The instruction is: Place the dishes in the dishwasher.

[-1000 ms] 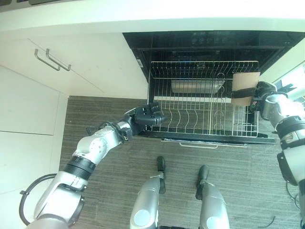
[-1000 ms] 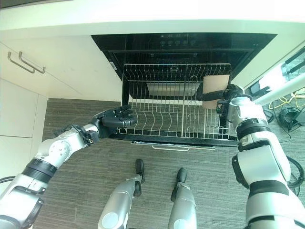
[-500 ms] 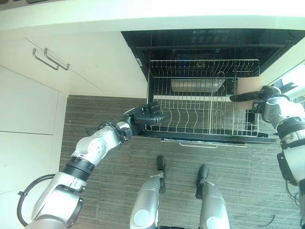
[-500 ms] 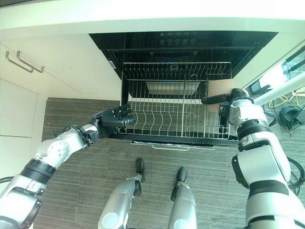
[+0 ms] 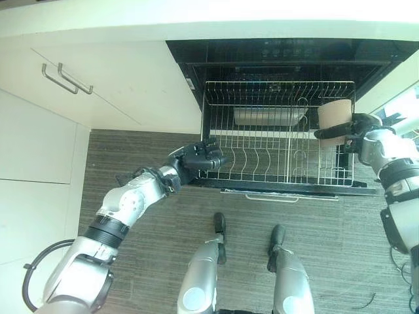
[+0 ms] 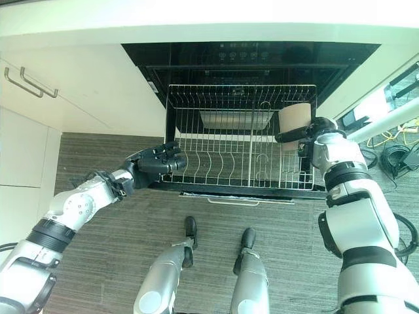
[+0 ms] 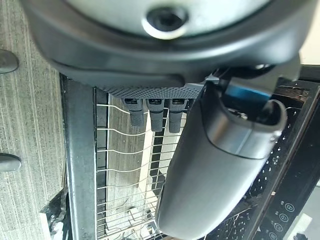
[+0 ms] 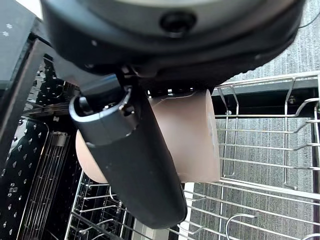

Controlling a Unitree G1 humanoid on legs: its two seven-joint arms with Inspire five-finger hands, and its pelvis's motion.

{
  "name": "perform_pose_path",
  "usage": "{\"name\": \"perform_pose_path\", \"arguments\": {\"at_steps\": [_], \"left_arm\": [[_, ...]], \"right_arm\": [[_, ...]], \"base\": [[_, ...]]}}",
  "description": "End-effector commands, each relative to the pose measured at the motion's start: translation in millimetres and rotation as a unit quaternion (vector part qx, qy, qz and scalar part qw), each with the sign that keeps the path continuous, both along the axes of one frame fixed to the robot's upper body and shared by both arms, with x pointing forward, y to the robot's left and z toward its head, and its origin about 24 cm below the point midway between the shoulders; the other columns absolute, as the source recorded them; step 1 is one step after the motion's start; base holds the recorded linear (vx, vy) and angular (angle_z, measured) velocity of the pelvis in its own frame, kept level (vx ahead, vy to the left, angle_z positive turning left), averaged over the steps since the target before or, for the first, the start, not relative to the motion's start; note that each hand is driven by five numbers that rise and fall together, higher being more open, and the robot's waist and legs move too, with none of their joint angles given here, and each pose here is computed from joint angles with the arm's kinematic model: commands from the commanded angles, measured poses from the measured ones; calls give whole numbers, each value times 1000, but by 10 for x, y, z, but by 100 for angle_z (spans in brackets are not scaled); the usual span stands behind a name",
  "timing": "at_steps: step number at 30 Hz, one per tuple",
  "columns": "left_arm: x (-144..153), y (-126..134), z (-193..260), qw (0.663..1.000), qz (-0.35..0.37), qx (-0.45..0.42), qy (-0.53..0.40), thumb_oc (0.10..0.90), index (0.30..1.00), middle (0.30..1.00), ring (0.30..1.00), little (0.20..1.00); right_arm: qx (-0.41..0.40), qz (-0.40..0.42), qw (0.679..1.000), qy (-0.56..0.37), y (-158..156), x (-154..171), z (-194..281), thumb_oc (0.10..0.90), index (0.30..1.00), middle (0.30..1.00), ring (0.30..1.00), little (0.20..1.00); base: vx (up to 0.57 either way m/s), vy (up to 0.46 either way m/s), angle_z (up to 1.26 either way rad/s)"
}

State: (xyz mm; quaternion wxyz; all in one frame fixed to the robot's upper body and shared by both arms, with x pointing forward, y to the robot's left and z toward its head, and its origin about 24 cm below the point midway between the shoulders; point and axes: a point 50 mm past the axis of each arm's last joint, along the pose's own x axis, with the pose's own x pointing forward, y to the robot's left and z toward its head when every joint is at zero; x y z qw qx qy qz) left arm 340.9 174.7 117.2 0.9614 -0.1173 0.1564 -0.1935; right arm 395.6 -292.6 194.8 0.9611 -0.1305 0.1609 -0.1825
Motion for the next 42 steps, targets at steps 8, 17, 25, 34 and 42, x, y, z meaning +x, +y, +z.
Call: {"name": "perform_pose_path", "arguments": {"at_steps": [8, 17, 25, 34, 42], "left_arm": [[-310, 135, -414, 998, 24, -8, 61, 800, 900, 900, 900, 900], [-424, 174, -512, 997, 47, -22, 57, 800, 900, 900, 900, 900], [-501, 196, -493, 995, 91, -39, 17, 800, 900, 900, 900, 900], [-540, 190, -338, 986, 148, -56, -49, 800, 900, 900, 900, 900], [-872, 445, 107, 929, 244, -108, -255, 800, 900, 900, 900, 900]], "right_arm": [[-62, 8, 994, -85, -192, -183, 767, 800, 900, 900, 900, 900], [-51, 27, 988, -146, -159, -292, 905, 800, 900, 900, 900, 900], [-17, 55, 969, -241, -14, -580, 675, 800, 900, 900, 900, 900], [41, 98, 933, -344, 383, -1095, 83, 800, 900, 900, 900, 900], [46, 122, 888, -441, 459, -1548, -41, 800, 900, 900, 900, 900]], "base": [[-10, 4, -2], [-2, -2, -4], [22, 9, 0], [64, -41, 0], [75, -91, 2]]}}
